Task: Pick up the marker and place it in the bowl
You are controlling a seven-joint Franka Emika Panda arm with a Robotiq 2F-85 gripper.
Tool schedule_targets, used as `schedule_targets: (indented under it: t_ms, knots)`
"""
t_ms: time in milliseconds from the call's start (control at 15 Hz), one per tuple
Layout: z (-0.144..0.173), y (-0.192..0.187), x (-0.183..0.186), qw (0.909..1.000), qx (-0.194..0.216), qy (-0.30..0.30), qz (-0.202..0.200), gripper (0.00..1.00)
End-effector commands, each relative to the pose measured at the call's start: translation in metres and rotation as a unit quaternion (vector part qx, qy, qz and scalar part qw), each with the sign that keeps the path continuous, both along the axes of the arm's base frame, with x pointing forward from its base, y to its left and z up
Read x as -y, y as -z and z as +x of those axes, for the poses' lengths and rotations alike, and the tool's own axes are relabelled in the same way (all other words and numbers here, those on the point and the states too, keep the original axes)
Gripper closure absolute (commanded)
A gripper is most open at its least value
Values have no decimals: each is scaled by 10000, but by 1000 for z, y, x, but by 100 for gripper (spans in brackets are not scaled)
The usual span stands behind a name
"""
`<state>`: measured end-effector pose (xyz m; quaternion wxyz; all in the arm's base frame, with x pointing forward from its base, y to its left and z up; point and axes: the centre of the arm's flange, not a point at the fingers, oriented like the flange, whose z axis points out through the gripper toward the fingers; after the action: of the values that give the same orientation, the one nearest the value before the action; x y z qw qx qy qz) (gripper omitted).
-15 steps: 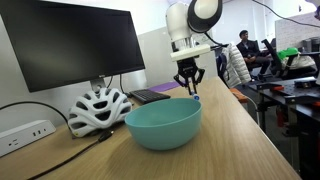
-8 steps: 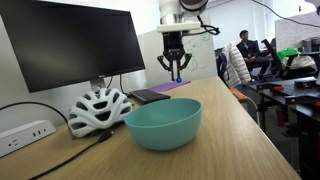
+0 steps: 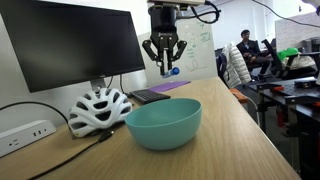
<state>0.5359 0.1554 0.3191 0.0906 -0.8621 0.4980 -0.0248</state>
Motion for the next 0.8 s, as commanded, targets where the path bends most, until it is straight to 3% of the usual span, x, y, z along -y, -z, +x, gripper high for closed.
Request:
schedule_targets:
  t_ms: [0, 200, 467, 533, 600, 667, 733]
  knots:
    - [15, 7, -34, 9983, -230, -508, -171, 95]
    - [22, 24, -55, 9957, -256, -841, -283, 95]
    - [34, 32, -70, 9920, -294, -1228, 49, 95]
    - [36, 32, -71, 9915, -286, -1267, 62, 82]
    - [38, 32, -72, 9902, -262, -1369, 99, 55]
    - [38, 30, -72, 9890, -263, -1450, 150, 54]
    - [36, 25, -72, 9868, -329, -1575, 195, 47]
